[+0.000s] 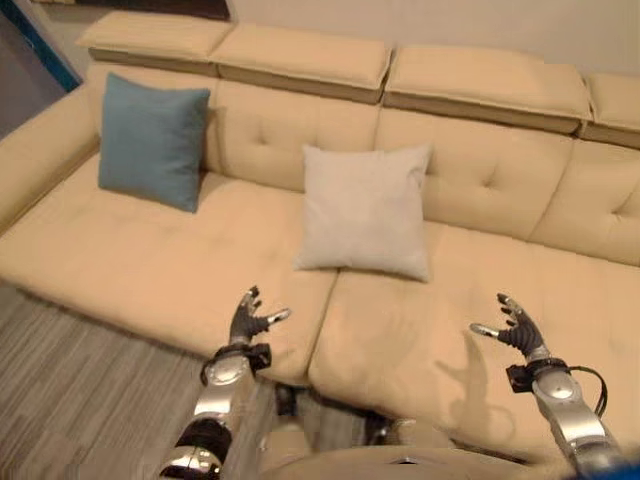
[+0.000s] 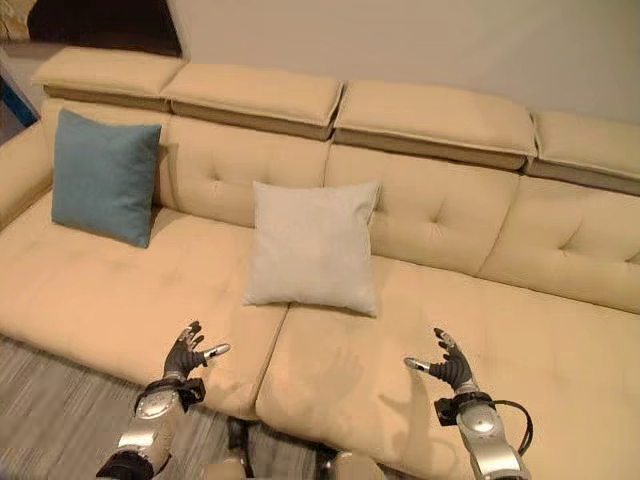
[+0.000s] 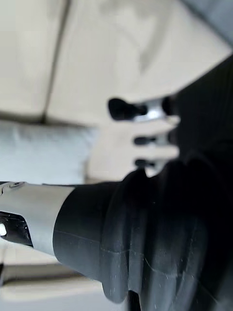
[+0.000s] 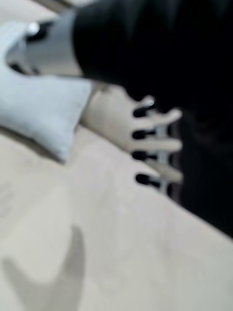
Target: Pick up all the scattered cushions and arrange them neatly on the sofa.
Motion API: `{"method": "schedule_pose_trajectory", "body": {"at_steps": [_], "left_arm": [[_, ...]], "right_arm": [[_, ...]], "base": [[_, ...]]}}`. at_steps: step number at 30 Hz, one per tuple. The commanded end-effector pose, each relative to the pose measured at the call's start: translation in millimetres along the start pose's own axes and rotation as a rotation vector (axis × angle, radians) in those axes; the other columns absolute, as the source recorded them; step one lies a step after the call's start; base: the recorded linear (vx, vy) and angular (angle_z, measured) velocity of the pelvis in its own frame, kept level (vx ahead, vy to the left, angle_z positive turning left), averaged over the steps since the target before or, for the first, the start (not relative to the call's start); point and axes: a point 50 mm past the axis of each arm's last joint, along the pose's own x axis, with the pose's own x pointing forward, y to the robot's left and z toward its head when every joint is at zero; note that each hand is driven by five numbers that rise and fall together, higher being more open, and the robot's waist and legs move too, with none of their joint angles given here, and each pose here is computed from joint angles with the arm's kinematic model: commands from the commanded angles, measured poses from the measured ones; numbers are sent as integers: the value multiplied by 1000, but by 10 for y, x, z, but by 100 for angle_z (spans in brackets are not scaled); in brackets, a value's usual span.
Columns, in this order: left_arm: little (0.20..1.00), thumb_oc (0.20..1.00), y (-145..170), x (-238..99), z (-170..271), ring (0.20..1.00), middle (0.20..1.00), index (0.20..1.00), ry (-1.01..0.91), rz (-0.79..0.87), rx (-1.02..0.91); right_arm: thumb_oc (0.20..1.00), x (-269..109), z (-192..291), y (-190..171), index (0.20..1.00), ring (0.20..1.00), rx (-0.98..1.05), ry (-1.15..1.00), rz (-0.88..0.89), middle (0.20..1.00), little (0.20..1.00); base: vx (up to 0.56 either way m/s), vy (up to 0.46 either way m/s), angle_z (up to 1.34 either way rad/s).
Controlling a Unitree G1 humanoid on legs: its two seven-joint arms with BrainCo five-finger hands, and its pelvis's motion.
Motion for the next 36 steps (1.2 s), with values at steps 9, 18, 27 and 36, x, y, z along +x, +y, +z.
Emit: {"method": "schedule_pose_trajectory", "body": {"at_steps": [9, 18, 27, 36], "left_arm": [[1000, 1000, 99, 50, 600, 1000, 1000, 1000, -261, 38, 49], [1000, 1000, 159, 114, 1023, 1000, 1000, 1000, -402, 113, 67], [1000, 1000, 64, 248, 1480, 1000, 1000, 1000, -506, 145, 64], [1000, 1000, 82, 220, 1033, 1000, 1000, 1000, -347, 45, 162]], "right_arm": [[1000, 75, 321, -108, 1000, 1000, 22, -139, -43, 1000, 1000], [1000, 118, 393, -156, 1000, 1000, 53, -160, -68, 1000, 1000], [1000, 174, 716, -339, 1000, 1000, 107, -282, -142, 1000, 1000], [1000, 193, 880, 68, 1000, 1000, 103, -326, 9, 1000, 1000]], "base": [[157, 198, -48], [57, 91, -34], [-16, -33, 6], [51, 17, 3]]}}
